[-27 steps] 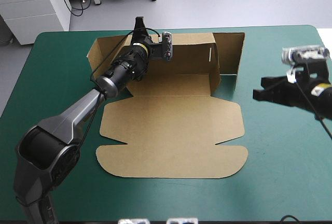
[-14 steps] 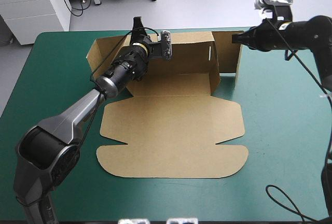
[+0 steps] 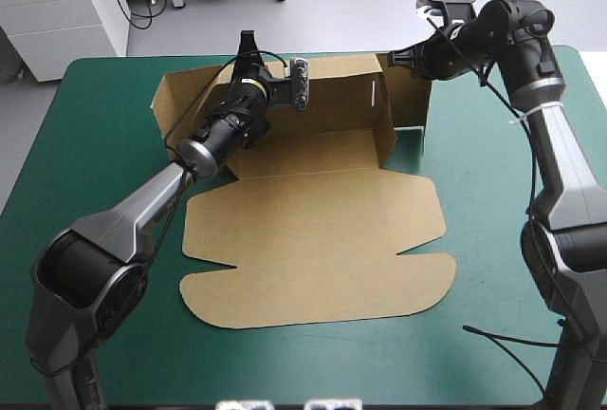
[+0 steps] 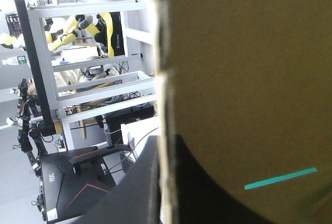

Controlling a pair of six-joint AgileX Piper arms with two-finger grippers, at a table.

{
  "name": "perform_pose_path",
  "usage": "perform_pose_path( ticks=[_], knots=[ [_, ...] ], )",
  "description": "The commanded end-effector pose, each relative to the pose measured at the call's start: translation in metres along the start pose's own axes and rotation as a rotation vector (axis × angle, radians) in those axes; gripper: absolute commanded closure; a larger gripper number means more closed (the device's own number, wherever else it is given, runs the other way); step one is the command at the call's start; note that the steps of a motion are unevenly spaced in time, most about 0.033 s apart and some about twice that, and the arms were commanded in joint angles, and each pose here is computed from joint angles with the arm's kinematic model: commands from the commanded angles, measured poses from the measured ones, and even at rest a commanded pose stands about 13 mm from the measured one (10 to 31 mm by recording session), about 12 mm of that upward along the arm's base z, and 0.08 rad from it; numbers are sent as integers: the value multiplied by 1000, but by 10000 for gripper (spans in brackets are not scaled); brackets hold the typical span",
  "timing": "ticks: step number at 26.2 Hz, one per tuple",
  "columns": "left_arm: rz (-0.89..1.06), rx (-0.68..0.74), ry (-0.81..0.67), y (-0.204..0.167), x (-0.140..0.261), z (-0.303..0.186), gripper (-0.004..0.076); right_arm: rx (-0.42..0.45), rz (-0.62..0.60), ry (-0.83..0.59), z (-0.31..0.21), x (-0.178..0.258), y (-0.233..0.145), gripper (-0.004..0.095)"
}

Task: Fold the box

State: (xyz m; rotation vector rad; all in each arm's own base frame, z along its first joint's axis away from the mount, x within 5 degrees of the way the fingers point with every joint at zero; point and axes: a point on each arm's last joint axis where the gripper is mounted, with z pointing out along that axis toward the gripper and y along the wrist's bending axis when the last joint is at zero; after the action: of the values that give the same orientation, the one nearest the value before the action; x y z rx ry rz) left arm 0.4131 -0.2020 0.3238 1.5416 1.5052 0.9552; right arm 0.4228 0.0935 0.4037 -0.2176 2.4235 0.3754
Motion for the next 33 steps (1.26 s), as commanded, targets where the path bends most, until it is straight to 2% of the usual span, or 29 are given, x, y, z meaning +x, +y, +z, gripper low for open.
perform_pose_path(
  ticks=[1,7,12,15,19,23,25,29,33],
  knots=[
    [-21,-40,21,17,5,-15,731,-25,-6,-95,-26,-11,10,907],
    [-4,-28,14,12,-4,-14,731,-17,-14,-87,-17,-11,7,908],
    [-6,-30,-1,11,-8,-16,731,-15,-35,27,-1,-1,3,908],
    [-10,-23,14,10,-7,-15,731,-53,-33,41,2,1,8,907],
    [-15,-11,39,9,-5,-16,731,-62,-64,80,9,10,20,908],
    [-15,-10,40,9,-4,-16,731,17,-139,140,17,24,30,908],
    [-15,-8,44,9,-4,-16,731,48,-166,156,9,31,33,908],
    [-15,-8,43,9,-4,-16,731,38,-169,150,-26,47,37,908],
    [-16,-9,44,9,-3,-15,731,17,-207,212,-49,83,36,908]
  ],
)
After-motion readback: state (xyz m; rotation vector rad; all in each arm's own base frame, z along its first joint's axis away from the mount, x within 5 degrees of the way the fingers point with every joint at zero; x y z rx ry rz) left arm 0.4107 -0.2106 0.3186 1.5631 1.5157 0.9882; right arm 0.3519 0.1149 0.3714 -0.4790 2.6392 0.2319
